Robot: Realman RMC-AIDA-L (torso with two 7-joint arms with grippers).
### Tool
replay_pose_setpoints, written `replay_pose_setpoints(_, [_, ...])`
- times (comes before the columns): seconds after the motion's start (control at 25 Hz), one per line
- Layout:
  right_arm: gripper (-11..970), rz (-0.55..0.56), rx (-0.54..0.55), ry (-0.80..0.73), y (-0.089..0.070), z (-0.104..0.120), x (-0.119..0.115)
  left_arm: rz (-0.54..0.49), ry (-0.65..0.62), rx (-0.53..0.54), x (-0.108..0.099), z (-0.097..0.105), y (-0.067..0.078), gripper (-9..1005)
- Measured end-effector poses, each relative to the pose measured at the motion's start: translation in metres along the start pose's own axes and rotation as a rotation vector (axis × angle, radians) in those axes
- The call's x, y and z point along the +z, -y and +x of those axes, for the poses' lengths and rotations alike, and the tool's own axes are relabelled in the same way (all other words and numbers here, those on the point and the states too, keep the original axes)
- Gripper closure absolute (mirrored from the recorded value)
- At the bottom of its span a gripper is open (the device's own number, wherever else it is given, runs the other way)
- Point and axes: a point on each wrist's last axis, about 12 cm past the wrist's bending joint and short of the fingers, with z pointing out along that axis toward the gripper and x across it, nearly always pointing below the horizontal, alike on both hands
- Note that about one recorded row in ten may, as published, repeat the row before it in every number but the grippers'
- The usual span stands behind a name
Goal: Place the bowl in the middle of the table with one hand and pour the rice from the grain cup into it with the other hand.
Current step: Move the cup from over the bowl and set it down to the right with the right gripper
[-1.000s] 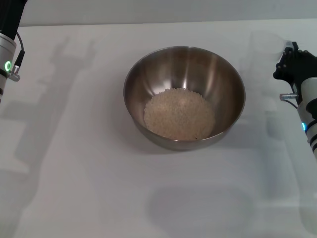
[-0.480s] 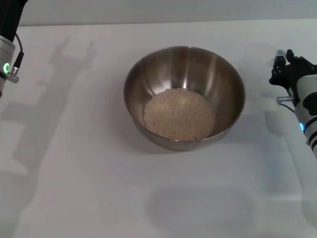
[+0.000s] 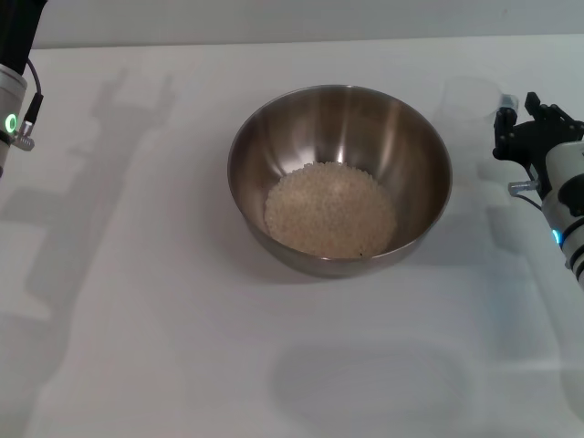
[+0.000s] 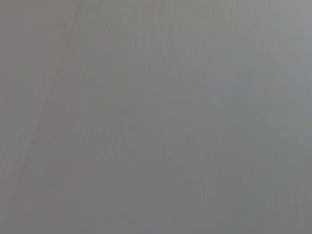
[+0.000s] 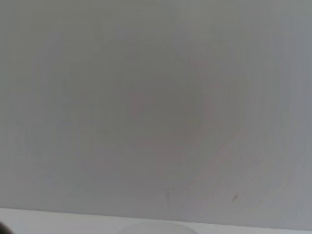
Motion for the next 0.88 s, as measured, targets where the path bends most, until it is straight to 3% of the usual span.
replay_pose_setpoints(0.24, [667,0.008,-0.004,0.004,0.003,0.004,-0.007,-0.001,0.003,-0.001,0.0,-0.001,0.0,274])
replay_pose_setpoints(0.44, [576,0.029,-0.007,-0.003,0.009,0.008,-0.01,0.002,0.003,-0.001,0.001,-0.001,0.001,274])
replay_pose_setpoints(0.88, [571,0.027,-0.02,-0.053,0.012,0.015,-0.012,0.004,0.01,-0.004,0.0,-0.001,0.001,274])
